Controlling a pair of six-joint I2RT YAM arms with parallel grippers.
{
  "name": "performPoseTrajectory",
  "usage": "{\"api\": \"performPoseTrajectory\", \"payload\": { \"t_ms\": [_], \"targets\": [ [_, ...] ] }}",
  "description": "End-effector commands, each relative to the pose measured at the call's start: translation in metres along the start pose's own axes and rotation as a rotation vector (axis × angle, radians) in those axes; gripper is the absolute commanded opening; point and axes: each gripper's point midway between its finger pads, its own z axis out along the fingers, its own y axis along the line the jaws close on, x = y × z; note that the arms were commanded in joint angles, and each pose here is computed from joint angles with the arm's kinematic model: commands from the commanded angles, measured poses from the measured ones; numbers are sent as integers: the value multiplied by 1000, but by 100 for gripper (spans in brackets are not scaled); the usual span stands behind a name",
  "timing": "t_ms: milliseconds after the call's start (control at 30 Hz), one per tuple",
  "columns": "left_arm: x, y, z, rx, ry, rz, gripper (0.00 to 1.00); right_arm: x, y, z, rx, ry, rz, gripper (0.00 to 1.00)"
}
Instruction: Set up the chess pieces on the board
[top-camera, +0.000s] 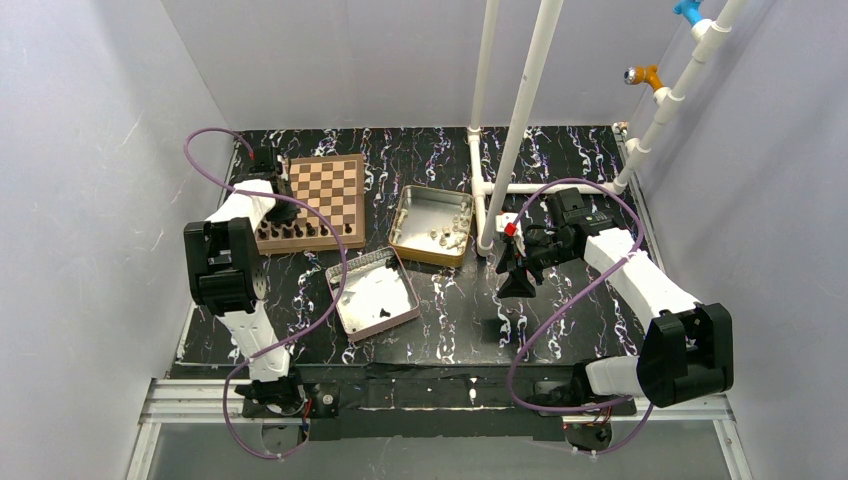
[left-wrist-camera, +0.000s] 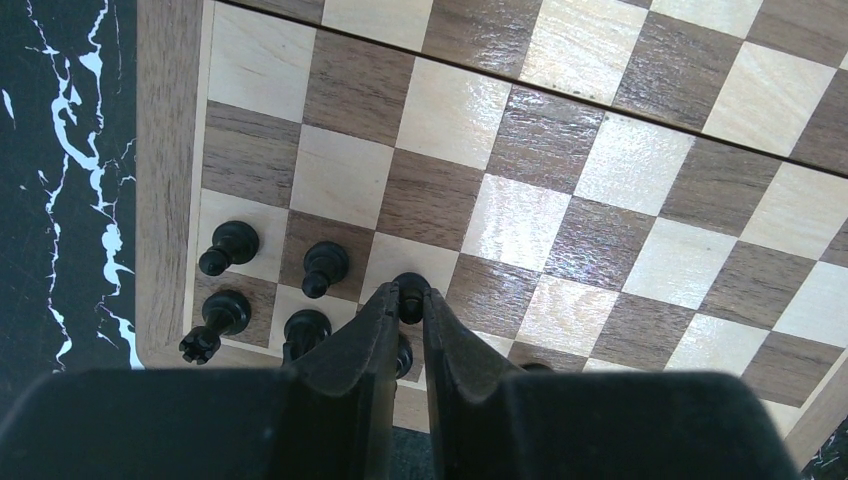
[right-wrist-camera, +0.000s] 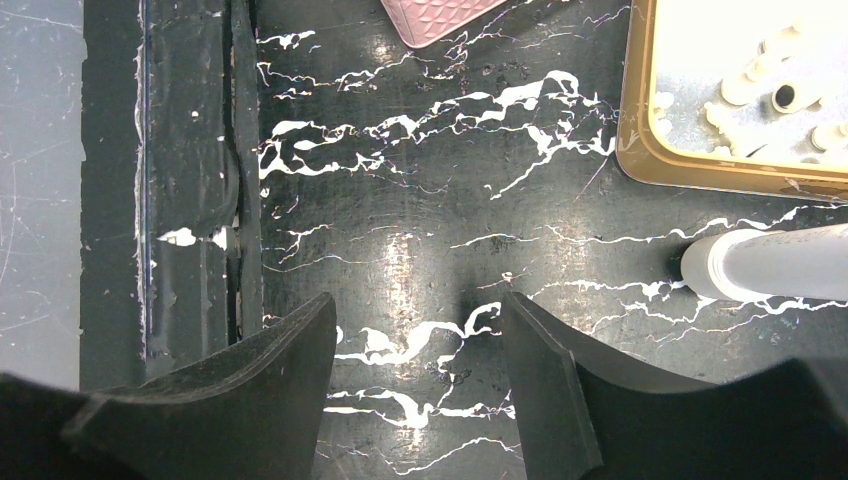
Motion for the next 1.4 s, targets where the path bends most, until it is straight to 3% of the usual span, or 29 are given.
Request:
{"api": "performPoseTrajectory", "payload": {
  "t_ms": [0,567,867,1033,1367],
  "targets": [
    [-9,4,-8,-8,-11,-16,14,-7,-3,-2,4,-22,-15,69],
    [-20,5,-17,-6,-39,-13,21,-7,-3,-3,7,-21,-15,69],
    [-45,7,-45,0,-119,-13,24,-9,-4,-4,10,-21,-19,69],
    [-54,5,-73,35,-168,-21,34,-11,-6,-6,19,-20,-21,69],
    [-26,-12,-165,242,-234,-27,70,-22,-27,-18,134,-21,66,74]
  ]
}}
